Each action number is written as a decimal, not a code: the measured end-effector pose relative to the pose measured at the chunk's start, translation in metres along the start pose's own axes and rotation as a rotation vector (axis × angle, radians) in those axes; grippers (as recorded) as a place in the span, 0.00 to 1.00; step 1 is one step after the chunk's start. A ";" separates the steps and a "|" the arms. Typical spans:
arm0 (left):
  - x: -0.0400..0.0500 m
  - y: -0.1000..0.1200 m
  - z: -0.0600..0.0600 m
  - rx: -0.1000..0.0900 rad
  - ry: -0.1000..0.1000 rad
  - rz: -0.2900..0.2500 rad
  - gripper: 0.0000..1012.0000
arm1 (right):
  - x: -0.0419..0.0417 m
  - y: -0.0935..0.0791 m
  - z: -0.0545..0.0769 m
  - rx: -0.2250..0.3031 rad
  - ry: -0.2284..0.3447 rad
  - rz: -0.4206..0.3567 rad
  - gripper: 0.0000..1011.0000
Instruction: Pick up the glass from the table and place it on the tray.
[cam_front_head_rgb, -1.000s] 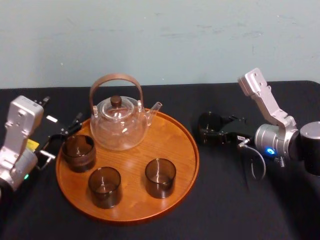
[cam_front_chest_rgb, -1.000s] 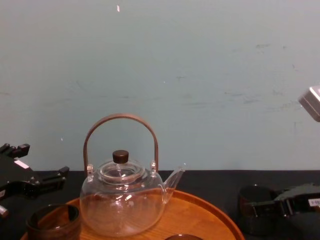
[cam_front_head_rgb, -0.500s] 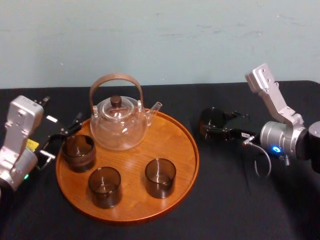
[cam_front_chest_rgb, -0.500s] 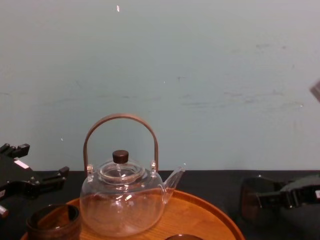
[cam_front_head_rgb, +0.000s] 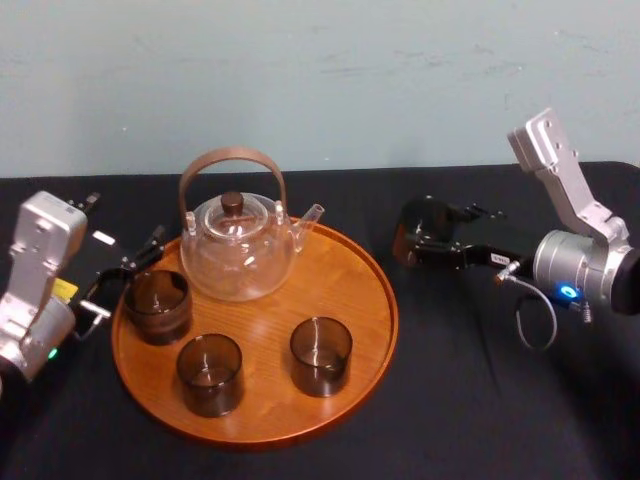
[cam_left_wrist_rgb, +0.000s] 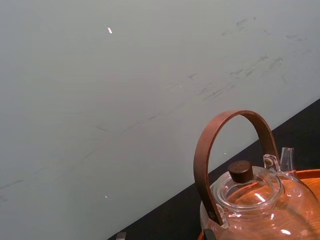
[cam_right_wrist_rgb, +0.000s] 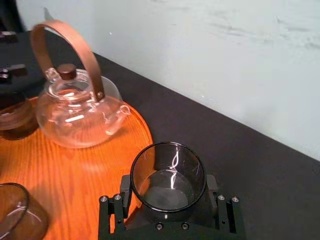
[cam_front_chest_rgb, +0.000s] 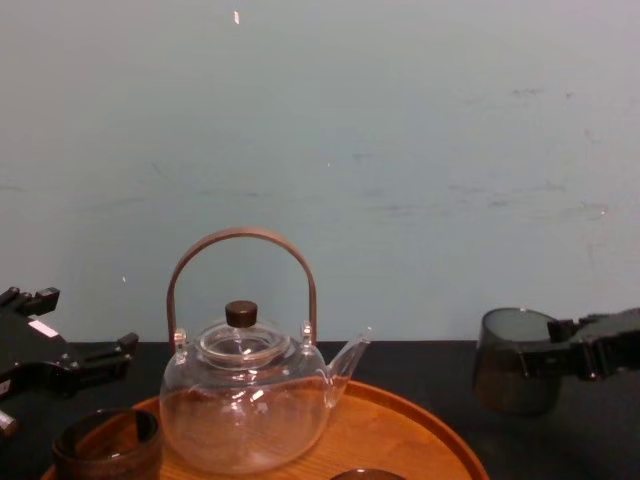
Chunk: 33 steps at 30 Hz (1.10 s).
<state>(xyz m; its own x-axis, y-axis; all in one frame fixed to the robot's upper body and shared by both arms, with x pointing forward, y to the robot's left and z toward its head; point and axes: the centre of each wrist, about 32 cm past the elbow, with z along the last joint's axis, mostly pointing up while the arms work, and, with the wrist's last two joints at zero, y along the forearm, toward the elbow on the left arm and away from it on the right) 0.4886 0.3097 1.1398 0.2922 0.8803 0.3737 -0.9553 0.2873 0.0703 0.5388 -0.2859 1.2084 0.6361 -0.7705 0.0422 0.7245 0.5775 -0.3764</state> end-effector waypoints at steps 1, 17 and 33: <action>0.0000 0.000 0.000 0.000 0.000 0.000 0.99 | -0.0005 -0.001 0.001 0.003 -0.003 0.004 0.88; 0.0000 0.000 0.000 0.000 0.000 0.000 0.99 | -0.0144 0.008 0.019 0.035 -0.065 0.102 0.88; 0.0000 0.000 0.000 0.000 0.000 0.000 0.99 | -0.0222 0.035 0.022 0.011 -0.093 0.183 0.88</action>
<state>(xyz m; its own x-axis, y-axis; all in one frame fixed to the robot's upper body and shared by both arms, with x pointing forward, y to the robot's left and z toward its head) 0.4886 0.3097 1.1398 0.2923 0.8803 0.3737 -0.9552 0.2873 0.0703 0.5562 -0.2423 1.2146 0.7786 -0.6247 0.0599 0.5974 0.7085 -0.3757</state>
